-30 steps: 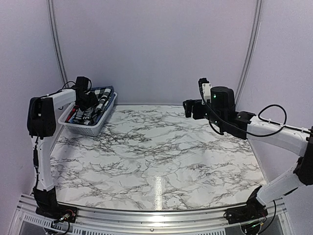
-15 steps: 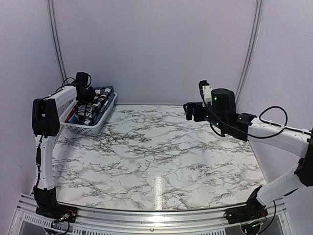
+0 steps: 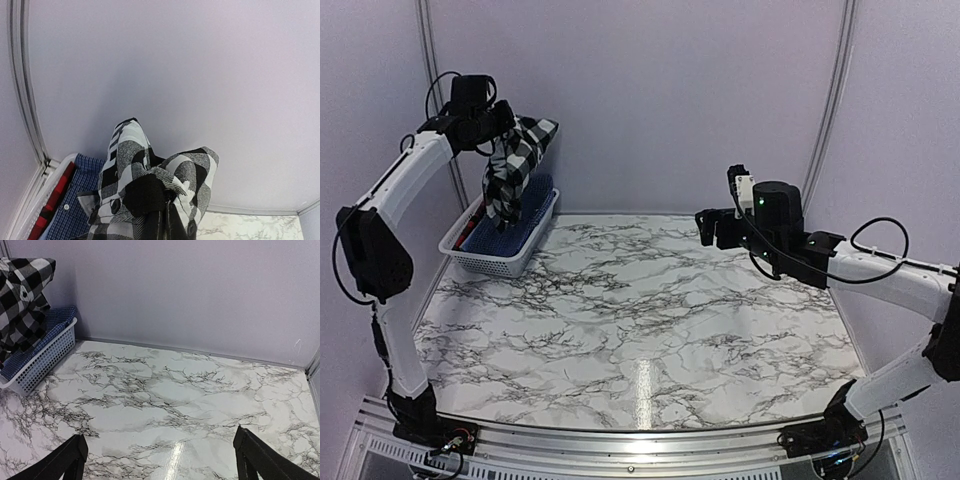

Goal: Fold and stack the long sleeve shirts
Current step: Pick up the crumpled shirt from the bin, then place the crumpled shirt at the corner of the board.

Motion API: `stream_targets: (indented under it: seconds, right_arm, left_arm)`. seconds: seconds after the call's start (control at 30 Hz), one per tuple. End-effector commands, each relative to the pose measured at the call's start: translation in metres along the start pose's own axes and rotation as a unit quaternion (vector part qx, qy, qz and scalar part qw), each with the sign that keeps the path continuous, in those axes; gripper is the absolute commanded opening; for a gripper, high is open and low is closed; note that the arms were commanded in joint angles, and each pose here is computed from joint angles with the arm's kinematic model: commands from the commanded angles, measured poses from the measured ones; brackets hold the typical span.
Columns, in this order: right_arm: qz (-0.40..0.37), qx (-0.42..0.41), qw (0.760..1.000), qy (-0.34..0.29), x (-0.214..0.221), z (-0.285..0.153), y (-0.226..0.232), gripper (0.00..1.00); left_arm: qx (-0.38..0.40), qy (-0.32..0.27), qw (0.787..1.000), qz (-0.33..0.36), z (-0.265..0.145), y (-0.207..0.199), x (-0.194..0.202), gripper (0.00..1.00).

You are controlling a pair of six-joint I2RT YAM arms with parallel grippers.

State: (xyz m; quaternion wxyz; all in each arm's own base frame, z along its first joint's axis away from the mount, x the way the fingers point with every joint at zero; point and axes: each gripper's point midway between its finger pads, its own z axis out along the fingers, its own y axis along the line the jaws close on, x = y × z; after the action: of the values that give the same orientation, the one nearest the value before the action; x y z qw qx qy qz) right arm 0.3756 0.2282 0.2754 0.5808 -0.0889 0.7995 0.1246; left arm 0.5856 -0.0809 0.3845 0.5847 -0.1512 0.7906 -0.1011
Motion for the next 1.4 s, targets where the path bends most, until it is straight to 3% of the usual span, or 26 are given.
stream_targets:
  seconds: [0.0, 0.3, 0.6, 0.77, 0.97, 1.07, 1.17, 1.37]
  right_arm:
    - [0.008, -0.002, 1.000, -0.017, -0.012, -0.005, -0.002, 0.99]
    - [0.010, 0.007, 0.999, -0.031, -0.020, -0.010, -0.006, 0.99]
    - [0.006, 0.020, 0.999, -0.046, -0.026, -0.025, -0.016, 0.99]
    - [0.001, 0.023, 0.999, -0.049, -0.026, -0.034, -0.020, 0.98]
    - [-0.001, 0.023, 0.999, -0.045, -0.022, -0.037, -0.020, 0.98]
    - [-0.010, 0.019, 0.999, -0.038, -0.015, -0.037, -0.017, 0.99]
    - [-0.031, 0.009, 0.999, -0.035, -0.012, -0.038, -0.009, 0.99]
    - [-0.033, 0.011, 0.999, -0.034, -0.006, -0.044, -0.011, 0.98]
  left_arm:
    - [0.049, -0.111, 0.992, 0.033, -0.063, -0.043, -0.073, 0.00]
    - [0.205, -0.170, 0.962, 0.067, -0.172, -0.172, -0.092, 0.00]
    - [0.296, -0.145, 0.936, 0.123, -0.261, -0.268, -0.022, 0.00]
    - [0.282, -0.125, 0.945, 0.112, -0.268, -0.264, 0.003, 0.00]
    - [0.322, 0.036, 0.945, 0.052, -0.240, -0.267, 0.096, 0.00]
    - [0.355, 0.104, 0.928, 0.044, -0.235, -0.272, 0.130, 0.00]
    - [0.394, 0.111, 0.911, 0.051, -0.255, -0.281, 0.123, 0.00]
    - [0.426, 0.097, 0.898, 0.063, -0.296, -0.277, 0.110, 0.00]
